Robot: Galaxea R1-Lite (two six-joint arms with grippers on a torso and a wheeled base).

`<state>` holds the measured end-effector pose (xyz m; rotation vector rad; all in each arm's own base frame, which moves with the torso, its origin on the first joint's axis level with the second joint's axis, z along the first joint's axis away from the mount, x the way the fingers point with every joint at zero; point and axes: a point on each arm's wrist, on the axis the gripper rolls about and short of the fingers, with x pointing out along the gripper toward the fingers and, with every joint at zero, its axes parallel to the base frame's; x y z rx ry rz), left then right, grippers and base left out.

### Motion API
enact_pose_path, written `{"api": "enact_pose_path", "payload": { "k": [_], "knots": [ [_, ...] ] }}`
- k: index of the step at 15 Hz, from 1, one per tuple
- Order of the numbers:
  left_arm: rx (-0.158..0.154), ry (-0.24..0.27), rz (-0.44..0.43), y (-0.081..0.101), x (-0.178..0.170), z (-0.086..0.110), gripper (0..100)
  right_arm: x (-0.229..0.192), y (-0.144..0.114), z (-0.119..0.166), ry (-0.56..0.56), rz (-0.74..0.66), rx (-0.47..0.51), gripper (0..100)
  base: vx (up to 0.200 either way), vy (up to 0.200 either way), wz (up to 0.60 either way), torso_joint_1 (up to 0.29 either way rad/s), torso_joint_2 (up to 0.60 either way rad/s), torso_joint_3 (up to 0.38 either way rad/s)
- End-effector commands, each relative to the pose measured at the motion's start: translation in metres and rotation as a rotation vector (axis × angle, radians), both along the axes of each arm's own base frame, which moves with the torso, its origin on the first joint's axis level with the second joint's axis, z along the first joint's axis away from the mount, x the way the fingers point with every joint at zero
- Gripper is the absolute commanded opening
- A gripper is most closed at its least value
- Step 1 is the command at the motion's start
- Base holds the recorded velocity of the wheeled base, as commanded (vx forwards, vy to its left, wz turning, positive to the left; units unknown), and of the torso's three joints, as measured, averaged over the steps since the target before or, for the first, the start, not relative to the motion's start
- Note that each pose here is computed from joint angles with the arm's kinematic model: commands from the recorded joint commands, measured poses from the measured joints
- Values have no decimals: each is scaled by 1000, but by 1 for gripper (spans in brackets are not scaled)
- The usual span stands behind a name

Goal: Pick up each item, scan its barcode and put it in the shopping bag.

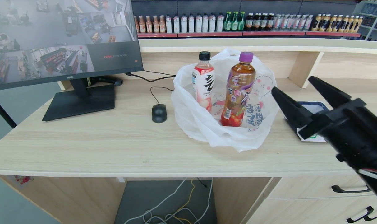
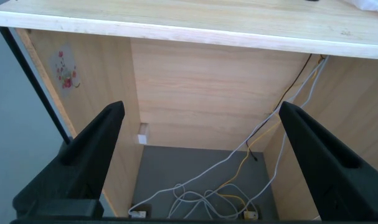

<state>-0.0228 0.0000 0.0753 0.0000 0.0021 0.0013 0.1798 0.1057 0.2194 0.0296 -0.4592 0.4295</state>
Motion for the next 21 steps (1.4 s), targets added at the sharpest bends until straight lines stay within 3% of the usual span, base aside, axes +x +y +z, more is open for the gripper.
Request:
{"api": "enact_pose_path", "payload": {
  "k": [1, 3, 8, 11, 14, 18, 21],
  "knots": [
    [0, -1, 0, 0, 0, 0, 100, -75, -43, 0, -94, 12, 43, 100, 0, 0, 0, 0, 0, 0],
    [0, -1, -1, 0, 0, 0, 100, -91, -53, -4, -96, 13, 46, 100, 0, 0, 0, 0, 0, 0],
    [0, -1, 0, 0, 0, 0, 100, -124, -73, -34, 34, 34, 12, 100, 0, 0, 0, 0, 0, 0],
    [0, -1, 0, 0, 0, 0, 100, -142, -83, -56, 158, 68, -73, 100, 0, 0, 0, 0, 0, 0],
    [0, -1, 0, 0, 0, 0, 100, -170, -100, -95, 290, 118, -216, 100, 0, 0, 0, 0, 0, 0],
    [0, -1, 0, 0, 0, 0, 100, -191, -116, -131, 348, 114, -281, 100, 0, 0, 0, 0, 0, 0],
    [0, -1, 0, 0, 0, 0, 100, -193, -118, -135, 364, 88, -288, 100, 0, 0, 0, 0, 0, 0]
  ]
}}
